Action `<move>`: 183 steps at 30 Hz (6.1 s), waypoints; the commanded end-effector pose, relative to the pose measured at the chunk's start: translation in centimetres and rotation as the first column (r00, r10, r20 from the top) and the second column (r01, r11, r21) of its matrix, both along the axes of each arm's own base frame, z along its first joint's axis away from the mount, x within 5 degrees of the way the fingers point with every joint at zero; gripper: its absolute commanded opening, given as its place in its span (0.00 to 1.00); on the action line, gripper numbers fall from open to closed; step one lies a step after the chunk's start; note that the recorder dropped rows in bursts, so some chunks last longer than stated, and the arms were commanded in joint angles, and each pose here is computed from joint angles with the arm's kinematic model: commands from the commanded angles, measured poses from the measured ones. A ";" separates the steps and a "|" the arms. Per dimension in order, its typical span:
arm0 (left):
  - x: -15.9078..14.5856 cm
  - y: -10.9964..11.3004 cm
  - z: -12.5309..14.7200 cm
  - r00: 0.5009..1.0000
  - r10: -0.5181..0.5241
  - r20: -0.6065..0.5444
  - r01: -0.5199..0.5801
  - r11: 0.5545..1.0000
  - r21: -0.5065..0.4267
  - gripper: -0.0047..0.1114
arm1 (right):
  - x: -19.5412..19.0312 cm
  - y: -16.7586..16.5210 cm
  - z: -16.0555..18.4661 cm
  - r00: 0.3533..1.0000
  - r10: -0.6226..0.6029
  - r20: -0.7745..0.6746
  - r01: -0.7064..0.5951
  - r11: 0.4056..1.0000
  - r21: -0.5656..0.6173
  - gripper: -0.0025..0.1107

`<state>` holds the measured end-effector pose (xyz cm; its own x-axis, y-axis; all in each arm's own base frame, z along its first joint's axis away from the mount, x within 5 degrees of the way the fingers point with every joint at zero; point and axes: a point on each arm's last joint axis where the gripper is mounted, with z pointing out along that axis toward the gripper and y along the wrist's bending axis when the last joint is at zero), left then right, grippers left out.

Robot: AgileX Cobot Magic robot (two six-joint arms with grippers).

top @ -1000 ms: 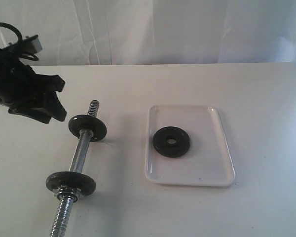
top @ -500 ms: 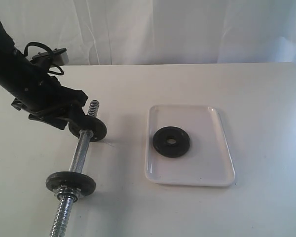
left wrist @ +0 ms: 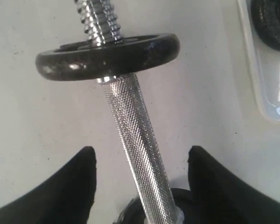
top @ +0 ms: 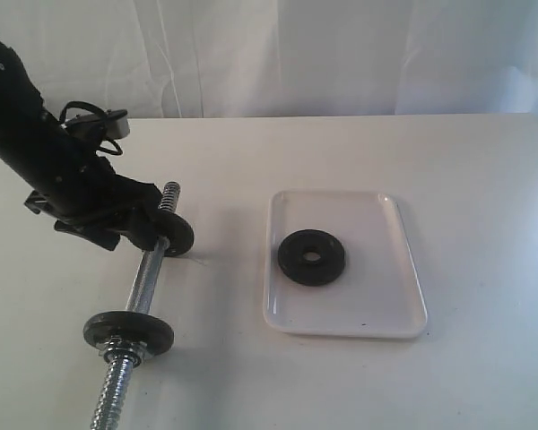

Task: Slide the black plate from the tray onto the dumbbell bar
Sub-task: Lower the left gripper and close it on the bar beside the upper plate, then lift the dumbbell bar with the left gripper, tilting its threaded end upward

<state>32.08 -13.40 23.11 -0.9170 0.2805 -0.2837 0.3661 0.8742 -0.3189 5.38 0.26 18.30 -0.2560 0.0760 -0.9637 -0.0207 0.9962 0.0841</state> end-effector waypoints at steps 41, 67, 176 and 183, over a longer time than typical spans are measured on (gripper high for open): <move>1.3 -2.8 -5.5 0.996 0.037 -0.084 -0.037 0.999 -0.002 0.57 | 0.0 0.0 0.0 1.000 0.004 0.009 -0.004 1.000 0.001 0.02; 1.5 -2.9 -7.7 0.989 0.035 -0.145 -0.032 0.999 0.023 0.53 | 0.0 0.0 0.0 1.000 0.004 0.009 -0.004 1.000 0.001 0.02; -3.5 -3.6 2.4 0.688 -0.677 0.263 0.717 0.689 -0.102 0.04 | 0.0 0.0 0.0 1.000 0.004 0.009 -0.004 1.000 0.001 0.02; -3.5 -3.6 2.4 0.682 -0.682 0.265 0.723 0.684 -0.100 0.04 | 0.0 0.0 0.0 1.000 0.004 0.009 -0.004 1.000 0.001 0.02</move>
<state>29.35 -16.48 22.54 -0.3954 0.8026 -0.4466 0.9148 0.3002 -0.2704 5.38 0.26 18.30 -0.2560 0.0760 -0.9637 -0.0207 0.9962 0.0841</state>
